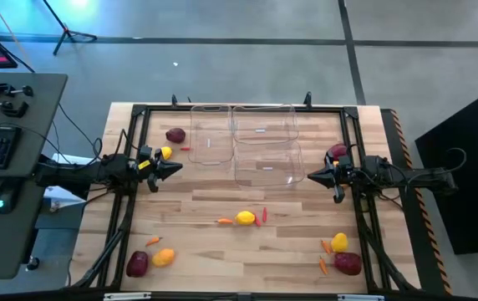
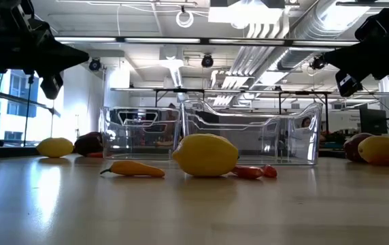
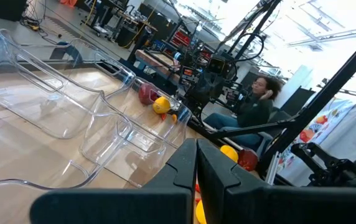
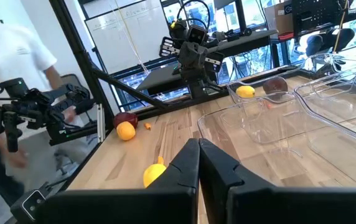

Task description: Sort produce into baskets

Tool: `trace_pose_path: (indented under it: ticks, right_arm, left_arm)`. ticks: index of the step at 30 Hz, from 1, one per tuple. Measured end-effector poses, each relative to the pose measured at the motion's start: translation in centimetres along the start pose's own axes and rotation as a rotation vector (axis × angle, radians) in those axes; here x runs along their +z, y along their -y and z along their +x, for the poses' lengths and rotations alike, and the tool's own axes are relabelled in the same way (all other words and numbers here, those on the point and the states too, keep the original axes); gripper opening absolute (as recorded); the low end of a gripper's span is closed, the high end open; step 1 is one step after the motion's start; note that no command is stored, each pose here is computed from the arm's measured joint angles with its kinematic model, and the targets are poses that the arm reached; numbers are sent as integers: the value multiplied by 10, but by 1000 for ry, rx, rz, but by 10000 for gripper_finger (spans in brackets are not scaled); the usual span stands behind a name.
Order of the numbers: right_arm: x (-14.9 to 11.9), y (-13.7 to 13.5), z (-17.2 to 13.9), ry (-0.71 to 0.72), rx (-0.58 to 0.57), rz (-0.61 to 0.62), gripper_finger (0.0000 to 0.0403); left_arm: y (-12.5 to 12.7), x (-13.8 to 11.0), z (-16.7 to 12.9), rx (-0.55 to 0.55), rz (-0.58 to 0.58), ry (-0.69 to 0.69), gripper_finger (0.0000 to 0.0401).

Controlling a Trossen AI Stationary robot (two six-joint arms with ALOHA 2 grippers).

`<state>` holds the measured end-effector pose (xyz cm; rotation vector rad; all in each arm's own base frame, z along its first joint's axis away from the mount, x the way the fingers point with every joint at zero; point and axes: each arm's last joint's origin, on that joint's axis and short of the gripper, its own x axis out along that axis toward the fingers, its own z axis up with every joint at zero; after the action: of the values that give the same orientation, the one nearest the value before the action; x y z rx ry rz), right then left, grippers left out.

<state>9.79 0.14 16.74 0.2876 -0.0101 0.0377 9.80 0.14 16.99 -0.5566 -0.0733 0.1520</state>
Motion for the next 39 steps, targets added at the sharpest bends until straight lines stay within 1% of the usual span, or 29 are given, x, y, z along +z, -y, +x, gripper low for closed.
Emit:
trace_pose_path:
  ticks: [36, 37, 39]
  right_arm:
    - [0, 0, 0, 0, 0, 0, 0]
    - [0, 1, 0, 6, -21, -4, 0]
    - [2, 3, 0, 36, -102, -24, 0]
  left_arm:
    - [0, 0, 0, 0, 0, 0, 0]
    - [0, 0, 0, 1, 0, 0, 0]
    - [0, 0, 0, 1, -1, 0, 0]
